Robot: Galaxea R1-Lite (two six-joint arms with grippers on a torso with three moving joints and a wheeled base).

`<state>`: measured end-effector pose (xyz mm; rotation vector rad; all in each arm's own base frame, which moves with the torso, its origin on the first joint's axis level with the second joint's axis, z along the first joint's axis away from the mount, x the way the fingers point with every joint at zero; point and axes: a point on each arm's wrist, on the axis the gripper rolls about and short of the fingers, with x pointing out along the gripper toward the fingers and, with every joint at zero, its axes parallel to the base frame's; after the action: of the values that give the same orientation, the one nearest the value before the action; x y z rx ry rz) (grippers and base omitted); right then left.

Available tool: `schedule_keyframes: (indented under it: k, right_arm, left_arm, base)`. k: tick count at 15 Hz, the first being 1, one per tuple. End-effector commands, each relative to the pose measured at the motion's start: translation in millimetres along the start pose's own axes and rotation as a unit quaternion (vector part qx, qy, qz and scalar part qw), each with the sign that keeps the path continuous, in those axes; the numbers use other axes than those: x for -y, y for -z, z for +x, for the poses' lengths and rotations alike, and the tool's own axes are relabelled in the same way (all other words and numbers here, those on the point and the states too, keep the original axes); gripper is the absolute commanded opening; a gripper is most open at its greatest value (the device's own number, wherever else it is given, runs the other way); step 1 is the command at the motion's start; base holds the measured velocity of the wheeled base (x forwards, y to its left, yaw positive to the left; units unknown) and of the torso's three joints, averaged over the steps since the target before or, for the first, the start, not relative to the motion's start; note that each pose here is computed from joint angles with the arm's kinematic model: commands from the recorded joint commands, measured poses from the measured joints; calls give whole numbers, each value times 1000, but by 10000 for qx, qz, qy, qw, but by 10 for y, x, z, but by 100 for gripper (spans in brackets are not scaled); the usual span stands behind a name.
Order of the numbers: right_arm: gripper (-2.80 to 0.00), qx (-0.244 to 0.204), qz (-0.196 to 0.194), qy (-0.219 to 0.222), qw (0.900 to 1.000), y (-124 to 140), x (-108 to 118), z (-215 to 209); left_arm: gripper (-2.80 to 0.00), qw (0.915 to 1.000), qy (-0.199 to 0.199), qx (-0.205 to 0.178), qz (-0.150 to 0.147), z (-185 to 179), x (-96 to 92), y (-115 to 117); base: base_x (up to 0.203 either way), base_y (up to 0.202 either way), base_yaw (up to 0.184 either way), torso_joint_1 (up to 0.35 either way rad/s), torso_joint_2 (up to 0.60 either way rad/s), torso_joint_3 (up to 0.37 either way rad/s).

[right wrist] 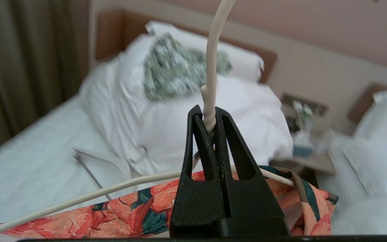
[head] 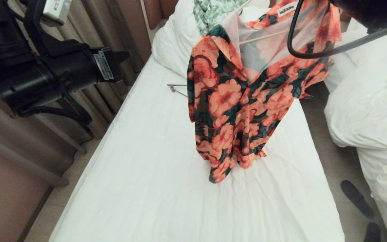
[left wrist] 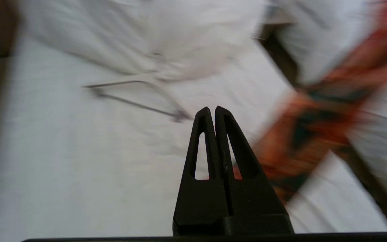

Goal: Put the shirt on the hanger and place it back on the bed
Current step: Take the clothes hanger out of the clothes

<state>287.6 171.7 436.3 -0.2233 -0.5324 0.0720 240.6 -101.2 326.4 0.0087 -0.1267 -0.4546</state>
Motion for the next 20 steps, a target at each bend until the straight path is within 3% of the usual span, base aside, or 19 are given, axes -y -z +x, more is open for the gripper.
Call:
schedule_keyframes:
  k: [1, 3, 5, 6, 9, 10, 14, 15, 16, 20]
  right_arm:
    - [-280, -257, -98, 13, 9996, 237, -129, 98]
    - [-280, -388, -42, 19, 9992, 334, -187, 130]
    - [-280, -491, -85, 37, 9988, 431, -209, 166]
    - [-280, -544, -95, 97, 9984, 442, -212, 167]
    - [-280, -698, -78, 51, 9975, 452, -235, 151]
    - [-280, -792, -62, 13, 9968, 454, -232, 141]
    - [-280, -1119, 171, -162, 9934, 426, -248, 75]
    - [-280, -1154, 204, -183, 9929, 412, -245, 62]
    - [-280, -1169, 214, -180, 9928, 414, -240, 63]
    - [-280, -1228, 374, -188, 9915, 410, -238, 52]
  left_arm:
    - [-280, 9958, 902, -91, -150, -116, 454, 1]
    - [-280, 9850, 1636, -469, -283, -129, 821, 152]
    - [-280, 9750, 1964, -967, -394, 71, 1072, 468]
    - [-280, 9712, 2109, -939, -598, 151, 1206, 570]
    - [-280, 9680, 2273, -162, -1047, 421, 1460, 852]
    - [-280, 9687, 2226, -90, -1099, 489, 1515, 946]
    - [-280, 9749, 1912, -1, -1141, 511, 1603, 924]
    - [-88, 9753, 1893, 16, -1136, 521, 1600, 920]
    - [0, 9753, 1891, 23, -1138, 514, 1597, 908]
    - [0, 9756, 1880, -46, -1136, 571, 1615, 979]
  base:
    - [0, 0, 0, 0, 0, 0]
    - [0, 0, 0, 0, 0, 0]
    - [0, 0, 0, 0, 0, 0]
    - [0, 0, 0, 0, 0, 0]
    - [0, 0, 0, 0, 0, 0]
    - [0, 0, 0, 0, 0, 0]
    - [0, 0, 0, 0, 0, 0]
    - [0, 0, 0, 0, 0, 0]
    - [0, 0, 0, 0, 0, 0]
    - [0, 0, 0, 0, 0, 0]
